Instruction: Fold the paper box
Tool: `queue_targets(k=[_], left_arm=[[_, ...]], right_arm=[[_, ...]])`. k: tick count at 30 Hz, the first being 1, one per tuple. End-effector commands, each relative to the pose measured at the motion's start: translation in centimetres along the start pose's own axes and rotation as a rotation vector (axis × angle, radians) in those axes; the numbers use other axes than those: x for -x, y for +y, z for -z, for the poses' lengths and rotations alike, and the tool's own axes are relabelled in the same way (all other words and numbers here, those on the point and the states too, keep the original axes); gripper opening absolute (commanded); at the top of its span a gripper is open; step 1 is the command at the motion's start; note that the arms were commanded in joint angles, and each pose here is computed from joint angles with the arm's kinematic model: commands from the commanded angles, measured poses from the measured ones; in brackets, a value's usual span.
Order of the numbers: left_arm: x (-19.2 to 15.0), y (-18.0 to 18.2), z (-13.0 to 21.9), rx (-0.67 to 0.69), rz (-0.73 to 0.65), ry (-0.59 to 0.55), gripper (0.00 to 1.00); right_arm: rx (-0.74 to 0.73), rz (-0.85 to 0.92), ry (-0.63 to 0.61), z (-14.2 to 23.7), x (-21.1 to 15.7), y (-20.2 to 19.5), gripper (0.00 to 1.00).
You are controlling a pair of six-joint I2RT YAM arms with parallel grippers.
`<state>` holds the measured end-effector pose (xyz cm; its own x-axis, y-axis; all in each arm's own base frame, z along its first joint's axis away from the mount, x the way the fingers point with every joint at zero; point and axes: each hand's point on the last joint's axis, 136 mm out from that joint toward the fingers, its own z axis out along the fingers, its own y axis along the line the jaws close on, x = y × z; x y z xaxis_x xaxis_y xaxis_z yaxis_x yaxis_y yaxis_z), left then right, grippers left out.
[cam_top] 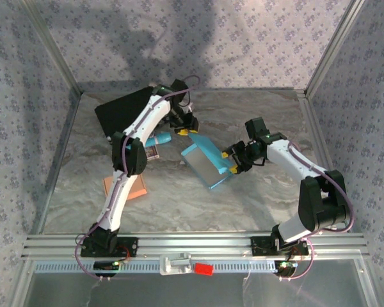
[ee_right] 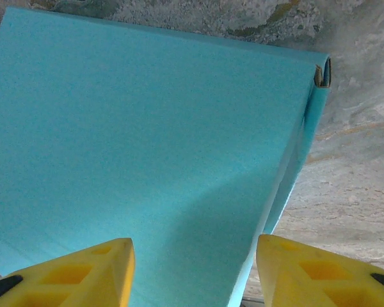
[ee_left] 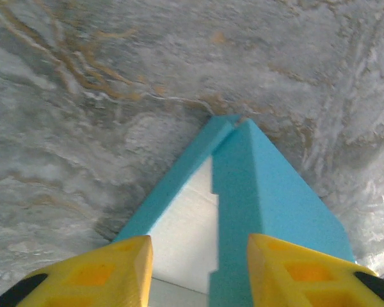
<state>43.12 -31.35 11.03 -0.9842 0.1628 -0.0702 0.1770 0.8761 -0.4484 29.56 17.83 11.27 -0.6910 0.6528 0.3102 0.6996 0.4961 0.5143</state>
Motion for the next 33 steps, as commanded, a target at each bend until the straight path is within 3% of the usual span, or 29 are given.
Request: queue_targets(k=[1, 11, 22, 29, 33], left_arm=[[-1.6, -1.9, 1.4, -0.023, -0.059, 0.009, 0.39], [-4.2, -0.4, 0.7, -0.017, -0.036, -0.003, 0.29], [-8.4, 0.9, -0.7, 0.013, -0.009, 0.054, 0.25], [-10.7, 2.9, -1.3, 0.104, -0.002, 0.093, 0.27], [-11.4, 3.9, -0.8, 0.164, -0.012, 0.11, 0.35]], right_arm=[[-0.031, -0.032, 0.027, -1.0, -0.2, -1.0, 0.51], [-0.043, 0.0, 0.023, -2.2, 0.7, -1.3, 0.37], [-0.084, 0.063, 0.056, -3.6, 1.4, -1.5, 0.34], [-0.122, 0.104, 0.073, -3.7, 1.6, -1.8, 0.33], [-0.151, 0.138, 0.08, -3.5, 1.5, -2.0, 0.33]])
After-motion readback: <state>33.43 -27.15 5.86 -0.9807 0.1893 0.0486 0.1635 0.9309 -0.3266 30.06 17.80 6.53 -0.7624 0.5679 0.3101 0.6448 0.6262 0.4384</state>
